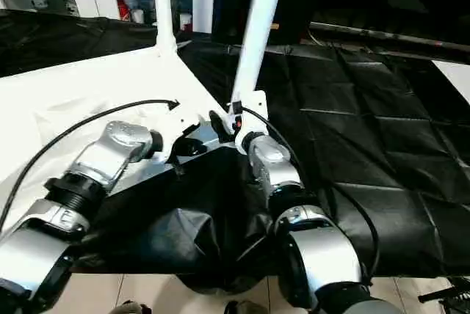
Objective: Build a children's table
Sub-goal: Rotate leg to tighten
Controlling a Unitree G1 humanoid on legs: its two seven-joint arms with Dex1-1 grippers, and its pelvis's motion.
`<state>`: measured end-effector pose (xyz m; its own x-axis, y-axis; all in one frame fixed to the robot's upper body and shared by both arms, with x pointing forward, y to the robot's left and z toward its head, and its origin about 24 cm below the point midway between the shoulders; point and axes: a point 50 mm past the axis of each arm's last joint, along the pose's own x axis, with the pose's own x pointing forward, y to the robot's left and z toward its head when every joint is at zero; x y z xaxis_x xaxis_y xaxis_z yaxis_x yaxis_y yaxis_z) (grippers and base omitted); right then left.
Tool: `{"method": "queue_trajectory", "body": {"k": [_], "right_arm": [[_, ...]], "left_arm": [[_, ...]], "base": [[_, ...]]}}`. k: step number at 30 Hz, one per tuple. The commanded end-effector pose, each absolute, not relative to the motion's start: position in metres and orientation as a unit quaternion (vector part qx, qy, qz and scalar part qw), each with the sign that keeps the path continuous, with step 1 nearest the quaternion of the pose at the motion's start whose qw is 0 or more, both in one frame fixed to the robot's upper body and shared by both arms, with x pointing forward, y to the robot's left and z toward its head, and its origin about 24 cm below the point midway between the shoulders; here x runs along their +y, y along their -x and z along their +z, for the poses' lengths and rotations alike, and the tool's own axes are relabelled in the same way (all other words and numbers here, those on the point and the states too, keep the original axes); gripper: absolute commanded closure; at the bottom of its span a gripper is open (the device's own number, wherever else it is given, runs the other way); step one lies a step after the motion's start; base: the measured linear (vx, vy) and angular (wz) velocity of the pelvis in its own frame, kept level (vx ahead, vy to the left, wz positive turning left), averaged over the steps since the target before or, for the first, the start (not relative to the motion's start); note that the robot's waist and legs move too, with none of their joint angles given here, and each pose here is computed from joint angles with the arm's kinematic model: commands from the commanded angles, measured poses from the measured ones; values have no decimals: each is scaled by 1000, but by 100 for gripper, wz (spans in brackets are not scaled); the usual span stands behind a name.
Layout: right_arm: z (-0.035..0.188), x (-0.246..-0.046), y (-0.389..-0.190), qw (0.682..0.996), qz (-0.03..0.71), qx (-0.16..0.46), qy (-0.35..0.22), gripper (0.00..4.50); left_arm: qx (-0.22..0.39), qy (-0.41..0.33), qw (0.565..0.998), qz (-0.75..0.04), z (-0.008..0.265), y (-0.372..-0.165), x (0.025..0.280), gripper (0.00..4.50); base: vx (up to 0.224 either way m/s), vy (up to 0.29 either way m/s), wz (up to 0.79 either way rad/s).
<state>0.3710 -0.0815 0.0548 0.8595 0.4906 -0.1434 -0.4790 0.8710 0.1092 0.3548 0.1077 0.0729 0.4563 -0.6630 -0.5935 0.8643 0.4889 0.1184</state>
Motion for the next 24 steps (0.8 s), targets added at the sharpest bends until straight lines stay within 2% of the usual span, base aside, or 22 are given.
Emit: {"method": "queue_trajectory", "body": {"k": [1, 3, 9, 12, 14, 24], "right_arm": [[62, -82, -372, 960, 273, 62, -26, 14], [62, -86, -371, 956, 287, 62, -18, 14], [62, -115, -363, 932, 356, 65, 11, 14], [62, -118, -362, 928, 366, 66, 16, 14], [61, -126, -357, 913, 400, 72, 40, 14], [56, -137, -341, 870, 479, 103, 59, 14]], "left_arm": [[218, -208, 813, -498, 78, -351, 96, 450], [214, -210, 810, -505, 78, -350, 99, 450], [221, -204, 784, -543, 70, -338, 115, 450], [218, -203, 779, -552, 70, -336, 116, 450], [216, -201, 763, -575, 71, -330, 120, 450], [208, -191, 732, -620, 75, -320, 123, 450]], "base": [[0, 0, 0], [0, 0, 0], [0, 0, 0], [0, 0, 0], [0, 0, 0], [0, 0, 0]]}}
